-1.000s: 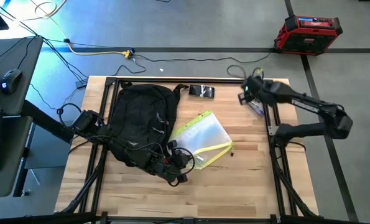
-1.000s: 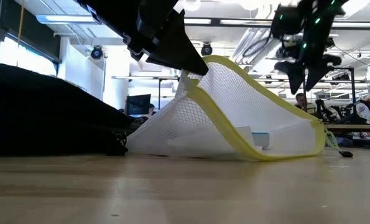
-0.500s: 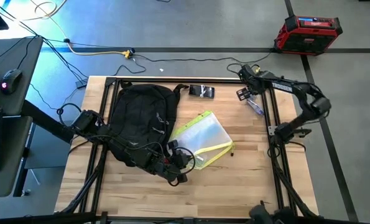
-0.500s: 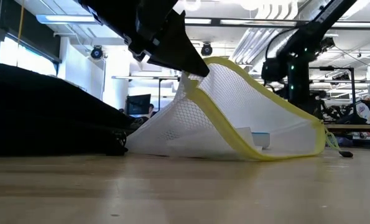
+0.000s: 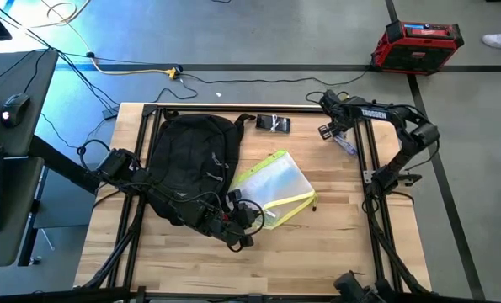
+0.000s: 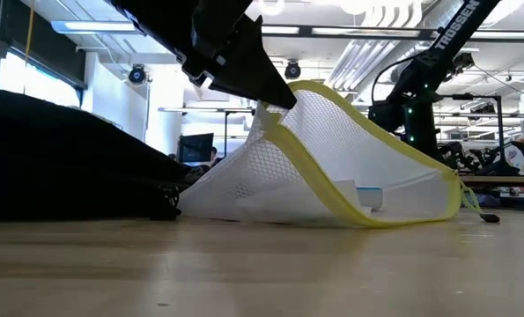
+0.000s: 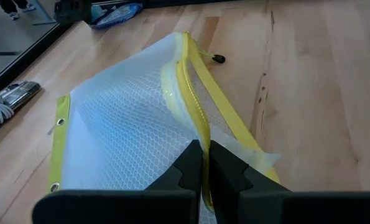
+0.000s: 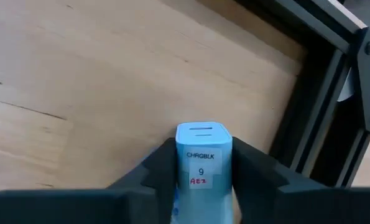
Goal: Unpack backpack
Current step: Put the blue coffee pack into the transparent zip bag
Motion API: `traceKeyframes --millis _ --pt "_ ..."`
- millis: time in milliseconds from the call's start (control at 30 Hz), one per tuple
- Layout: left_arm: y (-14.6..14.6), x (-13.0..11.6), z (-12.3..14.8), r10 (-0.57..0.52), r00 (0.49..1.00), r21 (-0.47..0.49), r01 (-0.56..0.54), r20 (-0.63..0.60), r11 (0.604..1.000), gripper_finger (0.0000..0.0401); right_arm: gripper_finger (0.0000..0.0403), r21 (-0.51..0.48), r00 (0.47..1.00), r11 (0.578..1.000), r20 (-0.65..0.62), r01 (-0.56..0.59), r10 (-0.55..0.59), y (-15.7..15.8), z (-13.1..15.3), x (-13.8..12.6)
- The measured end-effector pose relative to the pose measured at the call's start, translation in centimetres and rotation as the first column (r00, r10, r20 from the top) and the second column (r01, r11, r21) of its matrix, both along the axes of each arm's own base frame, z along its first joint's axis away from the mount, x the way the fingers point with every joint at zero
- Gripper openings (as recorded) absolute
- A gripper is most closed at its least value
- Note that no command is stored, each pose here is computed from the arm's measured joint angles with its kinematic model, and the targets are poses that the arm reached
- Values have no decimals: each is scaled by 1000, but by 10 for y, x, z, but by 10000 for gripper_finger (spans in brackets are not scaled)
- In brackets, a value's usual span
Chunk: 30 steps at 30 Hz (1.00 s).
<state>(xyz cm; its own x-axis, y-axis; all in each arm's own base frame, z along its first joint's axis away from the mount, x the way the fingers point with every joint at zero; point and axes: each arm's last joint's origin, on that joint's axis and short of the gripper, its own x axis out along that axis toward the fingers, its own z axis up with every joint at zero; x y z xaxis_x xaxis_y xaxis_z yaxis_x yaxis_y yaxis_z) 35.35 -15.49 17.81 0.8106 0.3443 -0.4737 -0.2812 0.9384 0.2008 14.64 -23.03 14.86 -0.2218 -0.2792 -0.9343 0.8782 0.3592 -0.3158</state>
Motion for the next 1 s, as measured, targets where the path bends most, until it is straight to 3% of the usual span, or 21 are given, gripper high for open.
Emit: traceKeyframes --millis 233,433,567,700,800,900,1000 --pt "0 0 0 -2 1000 2 2 -3 1000 0 88 44 999 998 0 -53 53 18 7 10" --pt "0 -1 -1 -1 1000 4 1 -7 1000 0 88 -126 971 973 118 -194 209 61 54 35" --pt "0 -1 -1 -1 1000 3 1 -7 1000 0 88 -243 894 916 245 -319 376 116 87 54" --pt "0 -1 -1 3 1000 -2 -3 -7 1000 0 88 -317 729 832 405 -455 552 190 96 66" --pt "-1 -1 -1 3 1000 -5 -4 -4 1000 0 88 -364 551 775 551 -517 626 248 89 70" --pt "-1 -1 0 6 1000 -10 -6 0 1000 0 88 -439 317 714 681 -546 661 304 76 72" --pt "-1 0 1 10 1000 -15 -10 16 1000 0 88 -553 69 646 729 -527 681 353 64 71"
